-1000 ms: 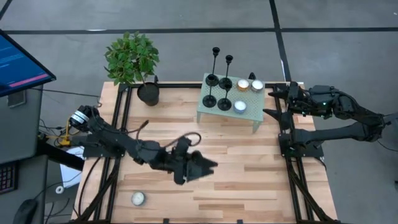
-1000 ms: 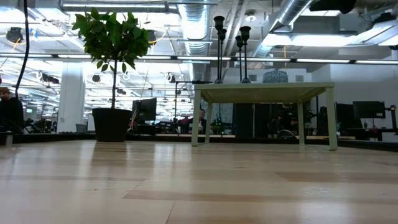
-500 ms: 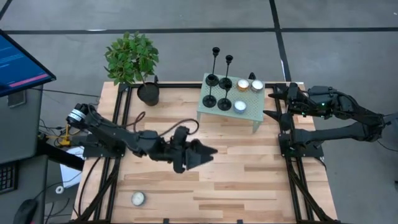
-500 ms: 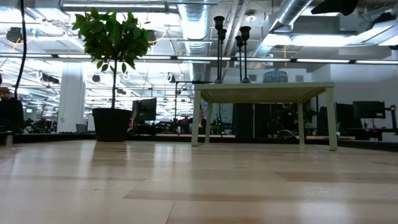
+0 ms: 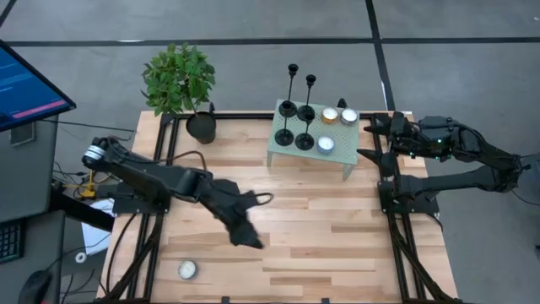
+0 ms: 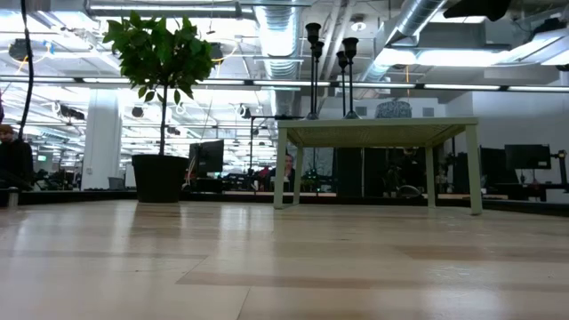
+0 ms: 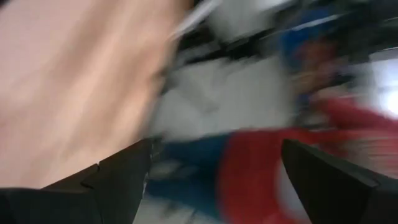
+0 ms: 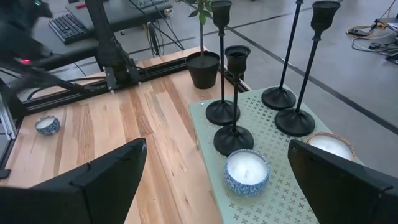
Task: Pick & Place candle stick holders
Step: Put the blue scented candle on the shelf
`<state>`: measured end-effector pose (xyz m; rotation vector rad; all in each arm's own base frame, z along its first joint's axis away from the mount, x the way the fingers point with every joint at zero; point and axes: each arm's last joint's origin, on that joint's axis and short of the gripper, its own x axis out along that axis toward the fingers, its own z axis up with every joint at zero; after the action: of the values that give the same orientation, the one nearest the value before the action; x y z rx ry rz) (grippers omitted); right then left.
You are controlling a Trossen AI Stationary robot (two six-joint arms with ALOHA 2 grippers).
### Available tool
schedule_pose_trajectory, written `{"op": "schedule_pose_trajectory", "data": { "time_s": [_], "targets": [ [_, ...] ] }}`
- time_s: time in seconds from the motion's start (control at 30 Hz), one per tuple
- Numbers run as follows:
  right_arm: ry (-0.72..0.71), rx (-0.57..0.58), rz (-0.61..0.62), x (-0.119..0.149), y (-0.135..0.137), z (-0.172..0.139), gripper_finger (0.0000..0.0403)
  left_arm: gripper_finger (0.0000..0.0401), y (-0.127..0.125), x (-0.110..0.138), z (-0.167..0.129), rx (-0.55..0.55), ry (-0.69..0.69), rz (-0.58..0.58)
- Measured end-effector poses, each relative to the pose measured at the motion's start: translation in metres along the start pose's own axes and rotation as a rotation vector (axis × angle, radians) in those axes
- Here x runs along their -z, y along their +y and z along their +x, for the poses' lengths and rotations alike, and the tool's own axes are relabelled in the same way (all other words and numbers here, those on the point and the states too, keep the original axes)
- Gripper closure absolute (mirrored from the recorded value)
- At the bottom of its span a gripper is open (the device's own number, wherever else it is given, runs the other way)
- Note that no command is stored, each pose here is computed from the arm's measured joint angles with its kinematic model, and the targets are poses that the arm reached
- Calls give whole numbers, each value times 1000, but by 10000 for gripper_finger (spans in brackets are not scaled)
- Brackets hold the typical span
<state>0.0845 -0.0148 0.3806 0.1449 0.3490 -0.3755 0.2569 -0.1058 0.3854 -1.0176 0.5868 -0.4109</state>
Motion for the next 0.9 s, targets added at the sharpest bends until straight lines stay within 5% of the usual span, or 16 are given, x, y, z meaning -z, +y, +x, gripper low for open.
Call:
{"op": "schedule_pose_trajectory", "data": {
  "time_s": [0.2, 0.33, 0.57, 0.9],
  "targets": [
    [-1, 0, 14, 0, 0, 0, 22, 46, 27, 28, -35, -395, 189, -49],
    [-1, 0, 14, 0, 0, 0, 22, 46, 31, 50, -45, -528, 322, -34],
    [-1, 0, 14, 0, 0, 0, 22, 46, 22, 91, -34, -544, 518, 153],
    [-1, 0, 19, 0, 0, 0, 22, 46, 18, 149, -9, -594, 702, 277]
  ]
}}
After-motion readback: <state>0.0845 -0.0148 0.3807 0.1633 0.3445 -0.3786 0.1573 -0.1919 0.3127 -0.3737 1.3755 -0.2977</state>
